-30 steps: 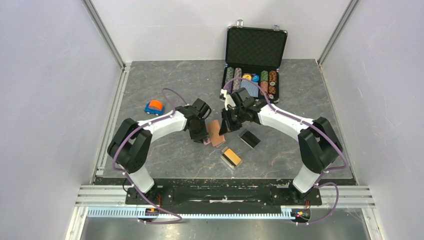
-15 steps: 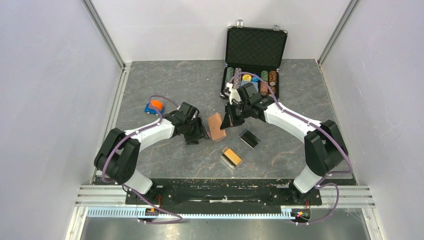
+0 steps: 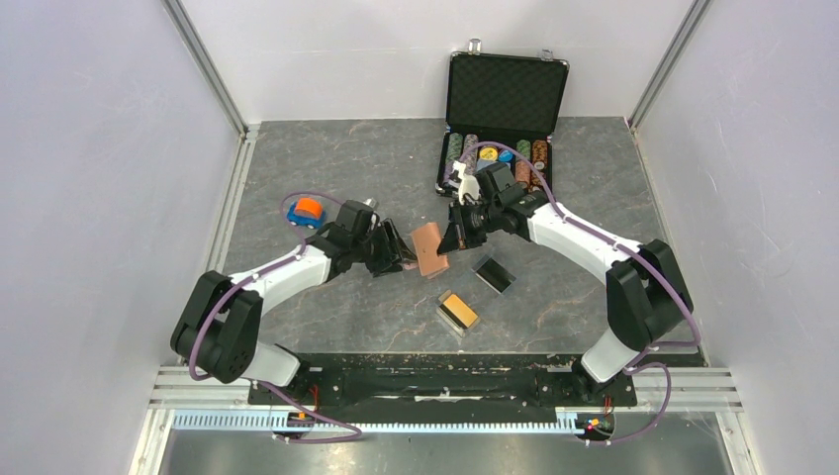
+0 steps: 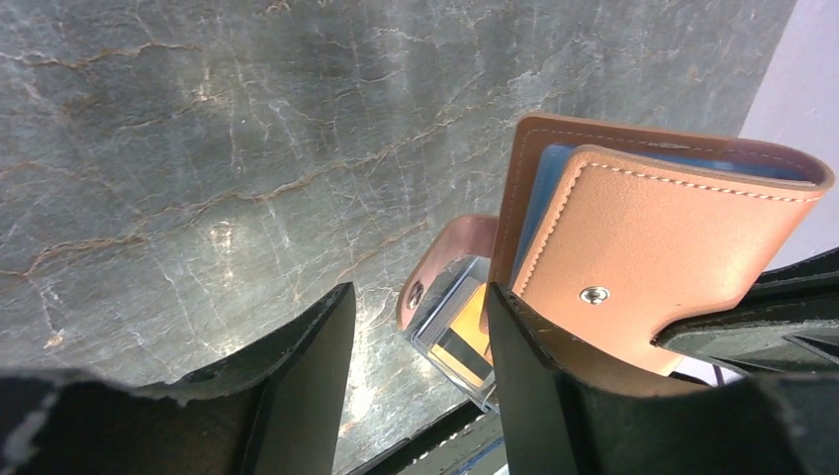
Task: Put the credit cards into the card holder
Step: Open the card holder.
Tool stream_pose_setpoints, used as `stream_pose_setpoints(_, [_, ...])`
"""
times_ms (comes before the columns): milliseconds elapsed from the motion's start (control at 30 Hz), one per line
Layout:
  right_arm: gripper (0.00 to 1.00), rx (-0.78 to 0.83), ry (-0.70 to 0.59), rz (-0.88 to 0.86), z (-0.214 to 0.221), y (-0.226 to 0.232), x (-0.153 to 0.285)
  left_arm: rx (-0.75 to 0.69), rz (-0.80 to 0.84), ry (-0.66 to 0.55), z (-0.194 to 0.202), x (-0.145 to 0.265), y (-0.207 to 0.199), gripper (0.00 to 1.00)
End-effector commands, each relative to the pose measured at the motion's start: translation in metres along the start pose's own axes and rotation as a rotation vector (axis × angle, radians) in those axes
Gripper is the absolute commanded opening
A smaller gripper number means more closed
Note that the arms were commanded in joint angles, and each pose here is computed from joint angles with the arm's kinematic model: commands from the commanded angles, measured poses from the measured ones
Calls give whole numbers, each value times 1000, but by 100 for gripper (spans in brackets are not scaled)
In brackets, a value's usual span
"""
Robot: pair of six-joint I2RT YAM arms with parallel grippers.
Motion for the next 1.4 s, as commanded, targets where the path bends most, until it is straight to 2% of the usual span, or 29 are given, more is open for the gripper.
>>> stream_pose_setpoints(0, [0,27,-35,-80,-4,21,12,15,84,-31,-10,0,-14,56])
stream_pose_setpoints(333, [0,-8,-40,-122,-3,25,15,26,100,1,-5,-11,-11,42])
stream_pose_setpoints(467, [0,-12,-45,-121,-2,22,14,26,99,2,-5,-12,-10,27])
stream_pose_setpoints(600, [0,-22,-46,-106,1,15,13,28,100,-5,-7,-10,-11,5])
stream_pose_setpoints(733, [1,-22,-45,-93,4,9,10,25,103,-22,-10,-4,-14,2])
stream_pose_setpoints(767, [4,-19,-45,-90,4,8,10,20,100,-27,-12,-1,-14,2])
stream_pose_setpoints(833, [18,-7,-52,-86,4,7,11,-2,88,-47,-17,8,-16,2])
stream_pose_setpoints(933, [53,11,-76,-81,-1,7,16,-49,51,-78,-25,25,-19,2])
stream_pose_setpoints(1033, [75,31,-102,-81,-7,7,22,-111,40,-112,-32,44,-27,2])
stream_pose_setpoints(1100, [85,52,-119,-87,-12,9,27,-155,49,-127,-37,57,-34,2])
stream_pose_setpoints(1200, [94,92,-136,-101,-18,13,33,-229,65,-133,-39,76,-43,2])
stream_pose_setpoints(1367, [98,166,-154,-130,-26,23,42,-353,106,-148,-44,108,-62,2])
Point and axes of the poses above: each gripper's point midway between its finger pads, its own x axis back along the fingers, its own y axis along the line the jaws close on, z = x × y, the point moved 3 cm from there along x, back along the fingers, and after that the axes turned 11 degrees about -x, right-handed, at the moved point
